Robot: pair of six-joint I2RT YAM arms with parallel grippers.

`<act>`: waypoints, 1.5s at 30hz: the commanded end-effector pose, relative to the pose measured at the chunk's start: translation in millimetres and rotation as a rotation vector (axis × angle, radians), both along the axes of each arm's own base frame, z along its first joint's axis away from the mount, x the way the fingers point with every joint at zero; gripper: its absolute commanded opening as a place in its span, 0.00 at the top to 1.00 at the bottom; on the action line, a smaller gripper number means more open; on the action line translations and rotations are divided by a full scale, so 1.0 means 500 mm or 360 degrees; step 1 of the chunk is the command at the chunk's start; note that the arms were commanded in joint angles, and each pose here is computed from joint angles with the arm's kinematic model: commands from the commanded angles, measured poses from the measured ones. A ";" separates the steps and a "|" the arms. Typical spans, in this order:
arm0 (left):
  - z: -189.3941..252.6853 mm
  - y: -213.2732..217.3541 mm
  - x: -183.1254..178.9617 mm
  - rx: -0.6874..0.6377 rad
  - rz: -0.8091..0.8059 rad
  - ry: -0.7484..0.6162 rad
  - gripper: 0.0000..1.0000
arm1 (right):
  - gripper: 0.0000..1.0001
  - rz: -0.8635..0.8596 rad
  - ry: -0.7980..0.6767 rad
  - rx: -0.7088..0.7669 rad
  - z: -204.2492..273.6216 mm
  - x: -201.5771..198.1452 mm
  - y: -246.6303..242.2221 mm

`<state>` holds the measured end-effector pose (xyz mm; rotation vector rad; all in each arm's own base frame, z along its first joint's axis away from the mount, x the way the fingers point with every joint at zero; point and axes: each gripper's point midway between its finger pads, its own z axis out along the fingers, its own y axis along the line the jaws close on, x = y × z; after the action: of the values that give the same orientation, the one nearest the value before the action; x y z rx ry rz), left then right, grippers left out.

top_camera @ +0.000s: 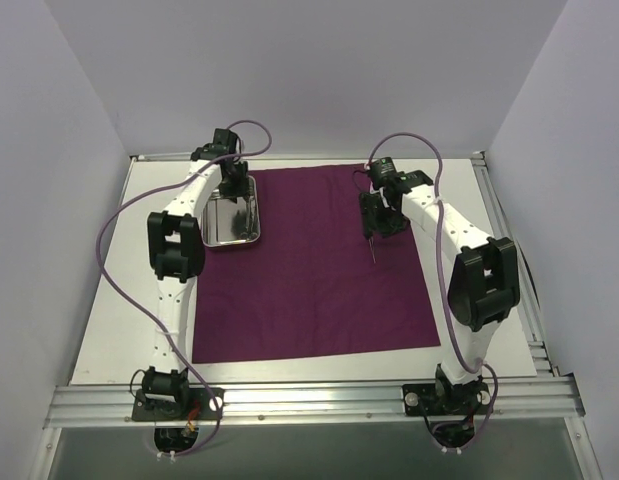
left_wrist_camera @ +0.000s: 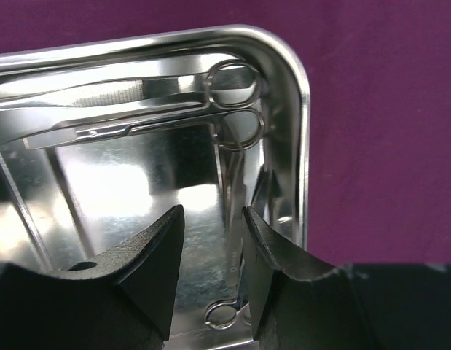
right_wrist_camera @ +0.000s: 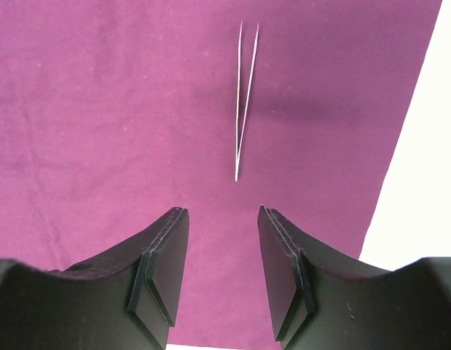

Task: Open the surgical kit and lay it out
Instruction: Pick up the medical item from the container.

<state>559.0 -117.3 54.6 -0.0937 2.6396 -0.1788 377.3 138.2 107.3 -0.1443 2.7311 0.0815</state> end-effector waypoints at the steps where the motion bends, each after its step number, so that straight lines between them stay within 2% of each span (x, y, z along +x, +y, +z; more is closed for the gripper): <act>1: 0.008 -0.035 0.024 0.0009 -0.0040 -0.0080 0.54 | 0.56 -0.0010 -0.0046 0.0001 0.040 -0.017 -0.014; 13: -0.086 0.012 -0.013 0.0243 0.0126 0.0122 0.51 | 0.55 -0.0023 -0.0046 0.0023 0.044 -0.029 -0.021; 20: -0.095 0.028 -0.030 0.0276 0.0122 0.0175 0.69 | 0.55 -0.0027 -0.0067 0.0047 0.051 -0.020 -0.014; 21: -0.091 0.026 -0.028 0.0256 0.0114 0.0170 0.78 | 0.55 -0.0026 -0.0068 0.0050 0.051 -0.019 -0.013; 26: -0.043 0.033 -0.019 0.0224 0.0101 0.0106 0.97 | 0.55 -0.0024 -0.0091 0.0074 0.056 -0.011 -0.007; 32: 0.051 0.045 -0.038 0.0210 0.0113 0.0055 0.98 | 0.55 -0.0005 -0.0125 0.0115 0.067 0.006 0.006; 35: 0.109 0.028 -0.063 0.0109 0.0090 0.0032 0.98 | 0.55 0.0015 -0.0124 0.0139 0.068 0.014 0.016; 37: 0.115 0.016 -0.091 0.0042 0.0078 0.0075 0.98 | 0.55 0.0036 -0.0122 0.0173 0.071 0.022 0.028; 38: 0.152 0.011 -0.102 -0.0002 0.0073 0.0035 0.98 | 0.55 0.0062 -0.0108 0.0210 0.072 0.022 0.037; 39: 0.144 -0.016 -0.129 -0.0119 0.0010 0.0103 0.98 | 0.55 0.0080 -0.0094 0.0234 0.070 0.024 0.045; 41: 0.199 -0.045 -0.146 -0.0274 -0.0044 0.0031 0.98 | 0.55 0.0155 -0.0092 0.0343 0.089 0.029 0.075; 42: 0.217 -0.081 -0.162 -0.0433 -0.0133 0.0038 0.98 | 0.55 0.0182 -0.0097 0.0386 0.096 0.032 0.086; 43: 0.214 -0.099 -0.175 -0.0521 -0.0175 0.0041 0.98 | 0.55 0.0215 -0.0106 0.0441 0.107 0.035 0.101; 45: 0.273 -0.131 -0.200 -0.0688 -0.0271 -0.0033 0.98 | 0.55 0.0339 -0.0095 0.0617 0.133 0.027 0.143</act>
<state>467.4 -142.6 124.6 -0.1139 2.7252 -0.4413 394.2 181.6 152.1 -0.2144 2.6198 0.4119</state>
